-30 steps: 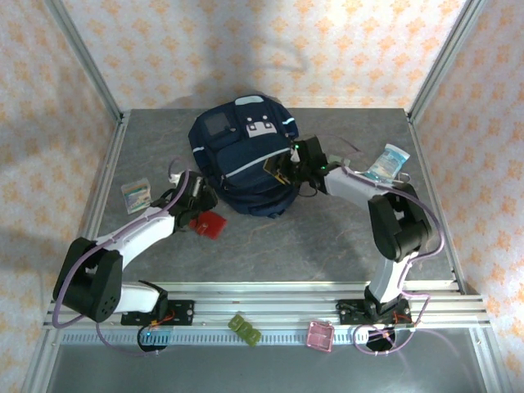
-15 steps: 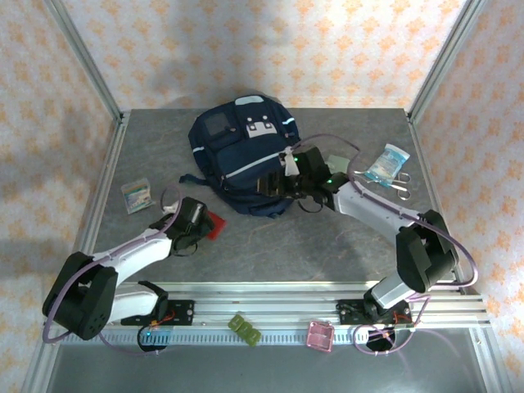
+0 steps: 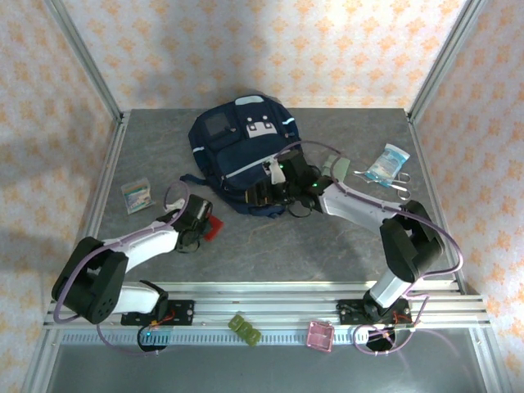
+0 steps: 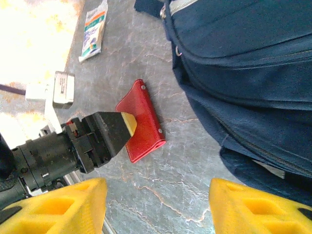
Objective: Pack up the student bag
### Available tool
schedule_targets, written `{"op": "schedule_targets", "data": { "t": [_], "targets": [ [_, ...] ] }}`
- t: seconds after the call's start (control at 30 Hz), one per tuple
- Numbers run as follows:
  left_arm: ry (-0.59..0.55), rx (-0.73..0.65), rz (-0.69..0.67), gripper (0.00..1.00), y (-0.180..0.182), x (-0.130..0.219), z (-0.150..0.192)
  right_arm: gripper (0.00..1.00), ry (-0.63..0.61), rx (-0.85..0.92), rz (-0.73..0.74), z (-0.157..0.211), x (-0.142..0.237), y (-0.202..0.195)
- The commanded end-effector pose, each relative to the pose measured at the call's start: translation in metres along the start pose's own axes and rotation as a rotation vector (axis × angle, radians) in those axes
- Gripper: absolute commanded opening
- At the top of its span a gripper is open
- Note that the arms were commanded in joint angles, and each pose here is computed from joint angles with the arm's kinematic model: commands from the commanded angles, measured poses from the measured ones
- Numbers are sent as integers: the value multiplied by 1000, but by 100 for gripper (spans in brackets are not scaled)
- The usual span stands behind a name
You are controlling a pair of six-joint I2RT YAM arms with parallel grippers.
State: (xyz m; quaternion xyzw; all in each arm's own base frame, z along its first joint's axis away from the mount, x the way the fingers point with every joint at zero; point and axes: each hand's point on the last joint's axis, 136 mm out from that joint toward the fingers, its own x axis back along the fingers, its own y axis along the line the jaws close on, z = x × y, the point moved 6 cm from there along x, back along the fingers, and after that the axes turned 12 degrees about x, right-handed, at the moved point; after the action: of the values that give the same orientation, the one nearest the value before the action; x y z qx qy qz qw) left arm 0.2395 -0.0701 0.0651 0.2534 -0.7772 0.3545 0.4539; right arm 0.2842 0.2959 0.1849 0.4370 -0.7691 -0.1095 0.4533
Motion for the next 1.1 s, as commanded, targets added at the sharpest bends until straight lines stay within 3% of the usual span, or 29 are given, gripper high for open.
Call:
{"op": "schedule_targets", "data": {
  "t": [0.0, 0.6, 0.73, 0.83, 1.07],
  "targets": [
    [25, -43, 14, 48, -4, -25, 7, 56, 0, 98, -45, -11, -11, 21],
    [231, -425, 135, 35, -21, -18, 53, 51, 167, 42, -80, 12, -75, 6],
    [225, -435, 183, 33, -22, -9, 52, 48, 225, 20, -77, 24, -93, -1],
    [209, -435, 181, 29, -21, -5, 49, 47, 249, 4, -62, 30, -105, -6],
    [204, -436, 132, 29, -11, -6, 49, 50, 272, -58, 28, 38, -121, -23]
  ]
}}
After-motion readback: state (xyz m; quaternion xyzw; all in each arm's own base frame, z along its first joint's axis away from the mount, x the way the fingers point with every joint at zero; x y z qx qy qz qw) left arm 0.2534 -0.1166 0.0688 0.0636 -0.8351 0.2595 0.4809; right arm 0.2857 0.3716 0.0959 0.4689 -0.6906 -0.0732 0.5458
